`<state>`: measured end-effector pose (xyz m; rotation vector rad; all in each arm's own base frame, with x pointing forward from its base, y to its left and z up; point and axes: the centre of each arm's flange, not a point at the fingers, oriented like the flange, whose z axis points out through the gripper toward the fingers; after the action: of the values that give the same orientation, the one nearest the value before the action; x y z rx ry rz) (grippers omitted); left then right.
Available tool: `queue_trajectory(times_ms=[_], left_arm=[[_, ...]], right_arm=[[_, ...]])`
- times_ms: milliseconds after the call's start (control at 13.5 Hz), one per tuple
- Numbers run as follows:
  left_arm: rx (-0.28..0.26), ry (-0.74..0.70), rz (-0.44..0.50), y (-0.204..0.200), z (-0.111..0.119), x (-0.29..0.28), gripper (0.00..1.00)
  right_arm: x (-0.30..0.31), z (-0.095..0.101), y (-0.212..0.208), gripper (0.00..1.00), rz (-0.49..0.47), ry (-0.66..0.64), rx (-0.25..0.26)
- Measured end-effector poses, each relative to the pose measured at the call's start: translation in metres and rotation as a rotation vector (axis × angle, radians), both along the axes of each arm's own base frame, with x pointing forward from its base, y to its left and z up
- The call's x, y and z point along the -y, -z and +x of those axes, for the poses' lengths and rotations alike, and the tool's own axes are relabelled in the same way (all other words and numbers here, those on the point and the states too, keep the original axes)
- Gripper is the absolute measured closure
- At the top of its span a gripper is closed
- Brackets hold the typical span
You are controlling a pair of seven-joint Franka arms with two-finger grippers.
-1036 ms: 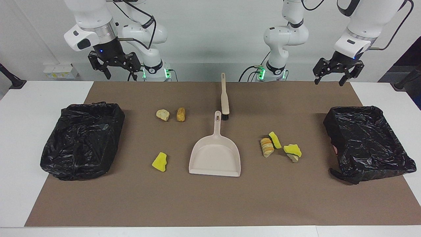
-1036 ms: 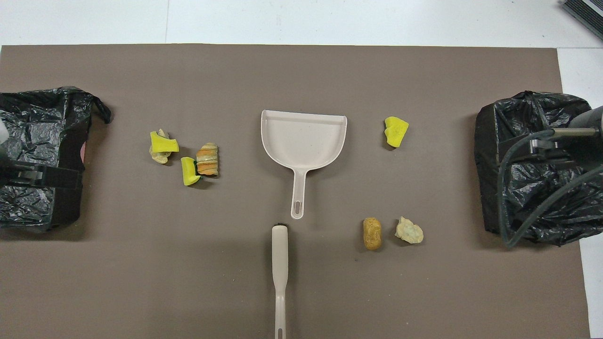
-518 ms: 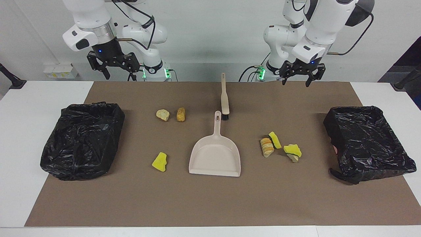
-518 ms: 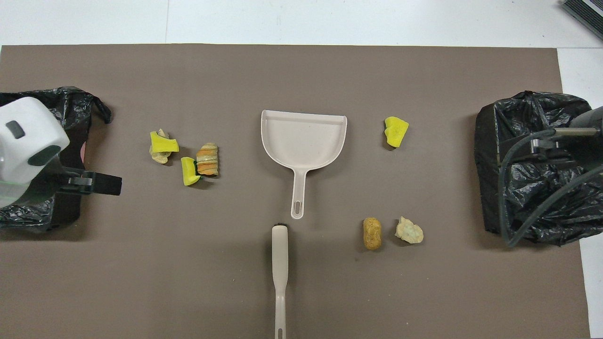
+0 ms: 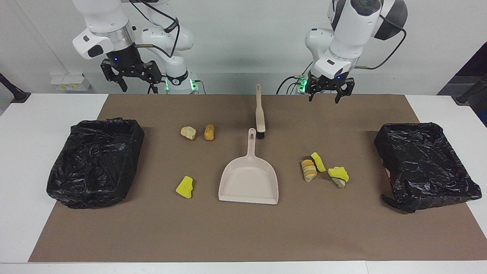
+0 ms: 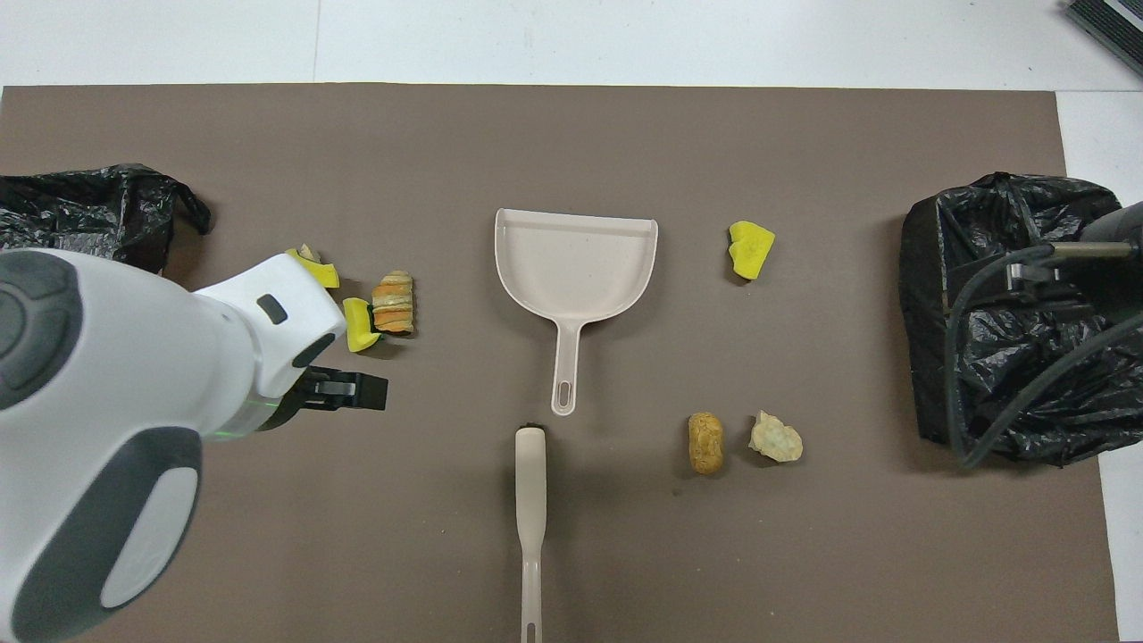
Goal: Sweep and dump trash in bin
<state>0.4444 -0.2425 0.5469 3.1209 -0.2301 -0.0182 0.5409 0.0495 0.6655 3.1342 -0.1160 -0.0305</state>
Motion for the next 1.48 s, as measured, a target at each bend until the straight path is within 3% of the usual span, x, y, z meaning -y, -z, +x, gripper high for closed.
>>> queue_trajectory(times_ms=[222,370,518,814,1184,1480], left_arm=[[0.011,-0.017,-0.006,0.025,-0.027,0.045,0.0],[-0.012,0.007,0.011,0.052,-0.052,0.07,0.0],[-0.044,0.038,0.041,0.093,-0.088,0.097,0.0],[-0.057,0.052,0.064,0.172,-0.151,0.135,0.0],[-0.105,0.055,0.037,0.202,-0.209,0.157,0.0],[-0.108,0.067,0.041,0.205,-0.223,0.16,0.0]], right_arm=[[0.0,0.0,0.0,0.0,0.001,0.0,0.0],[0.0,0.0,0.0,0.0,0.001,0.0,0.0],[0.002,0.0,0.0,0.0,0.001,0.004,0.0],[0.026,0.002,0.0,0.0,0.001,0.048,0.0],[0.023,0.002,0.002,0.0,0.001,0.044,-0.005],[-0.022,0.01,0.011,0.0,0.006,0.049,0.032]])
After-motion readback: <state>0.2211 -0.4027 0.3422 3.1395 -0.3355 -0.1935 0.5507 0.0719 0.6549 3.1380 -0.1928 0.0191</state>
